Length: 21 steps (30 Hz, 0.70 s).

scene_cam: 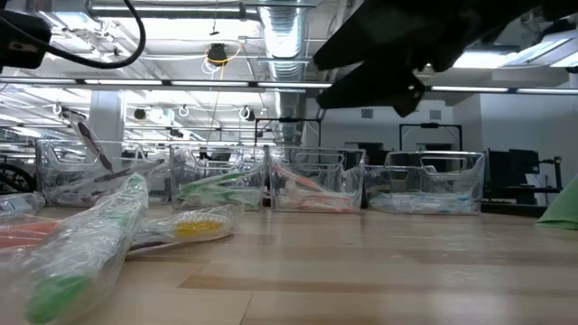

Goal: Pick & Place Toothbrushes
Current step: Put the blue toothbrush into the right transparent bin

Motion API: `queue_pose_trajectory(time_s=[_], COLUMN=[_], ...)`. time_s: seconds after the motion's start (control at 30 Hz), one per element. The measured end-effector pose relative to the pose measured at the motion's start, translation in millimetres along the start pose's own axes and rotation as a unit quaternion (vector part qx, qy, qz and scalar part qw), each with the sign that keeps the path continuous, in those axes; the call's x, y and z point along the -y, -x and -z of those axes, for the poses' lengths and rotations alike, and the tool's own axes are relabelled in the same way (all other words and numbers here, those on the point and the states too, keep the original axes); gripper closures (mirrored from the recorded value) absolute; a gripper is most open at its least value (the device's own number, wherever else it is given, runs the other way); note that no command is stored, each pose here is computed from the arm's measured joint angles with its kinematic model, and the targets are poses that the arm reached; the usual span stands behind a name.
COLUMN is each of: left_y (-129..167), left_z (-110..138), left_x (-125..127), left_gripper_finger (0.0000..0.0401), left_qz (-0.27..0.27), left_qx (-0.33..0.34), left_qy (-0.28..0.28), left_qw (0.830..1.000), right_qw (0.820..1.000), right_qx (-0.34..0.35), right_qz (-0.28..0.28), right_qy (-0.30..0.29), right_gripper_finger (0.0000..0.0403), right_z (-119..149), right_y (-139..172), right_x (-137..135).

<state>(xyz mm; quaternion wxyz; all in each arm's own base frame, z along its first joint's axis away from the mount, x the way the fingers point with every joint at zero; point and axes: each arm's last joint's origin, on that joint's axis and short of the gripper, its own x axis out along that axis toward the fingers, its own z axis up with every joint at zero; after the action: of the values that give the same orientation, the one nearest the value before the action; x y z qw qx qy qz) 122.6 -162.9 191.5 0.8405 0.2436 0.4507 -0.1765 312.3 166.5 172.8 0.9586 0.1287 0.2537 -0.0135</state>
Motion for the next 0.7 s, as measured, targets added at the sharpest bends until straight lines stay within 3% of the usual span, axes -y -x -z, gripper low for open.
queue_pose_trajectory(time_s=[0.13,0.2,0.5,0.7], left_y=[-3.3,-8.5,-27.3,-35.1], left_z=[4.9,13.2,42.3,57.3], left_x=[0.1,0.2,0.0,0.1], left_gripper_finger=[0.0180,0.0183,0.0187,0.0187], left_qz=[-0.003,-0.007,-0.016,-0.010], left_qx=[-0.007,-0.020,-0.052,-0.072], left_qy=[-0.004,-0.010,-0.026,-0.044], left_qw=[1.000,1.000,0.998,0.996], right_qw=[0.997,0.996,0.998,0.999], right_qx=[-0.002,-0.006,-0.017,0.030], right_qz=[-0.001,-0.005,-0.024,-0.035], right_qy=[0.081,0.092,0.058,0.013], right_gripper_finger=[0.0173,0.0173,0.0173,0.0173], right_z=[-7.1,-10.0,-16.2,-28.2], right_y=[-5.8,-8.4,-13.3,-15.0], right_x=[11.9,17.7,29.2,31.3])
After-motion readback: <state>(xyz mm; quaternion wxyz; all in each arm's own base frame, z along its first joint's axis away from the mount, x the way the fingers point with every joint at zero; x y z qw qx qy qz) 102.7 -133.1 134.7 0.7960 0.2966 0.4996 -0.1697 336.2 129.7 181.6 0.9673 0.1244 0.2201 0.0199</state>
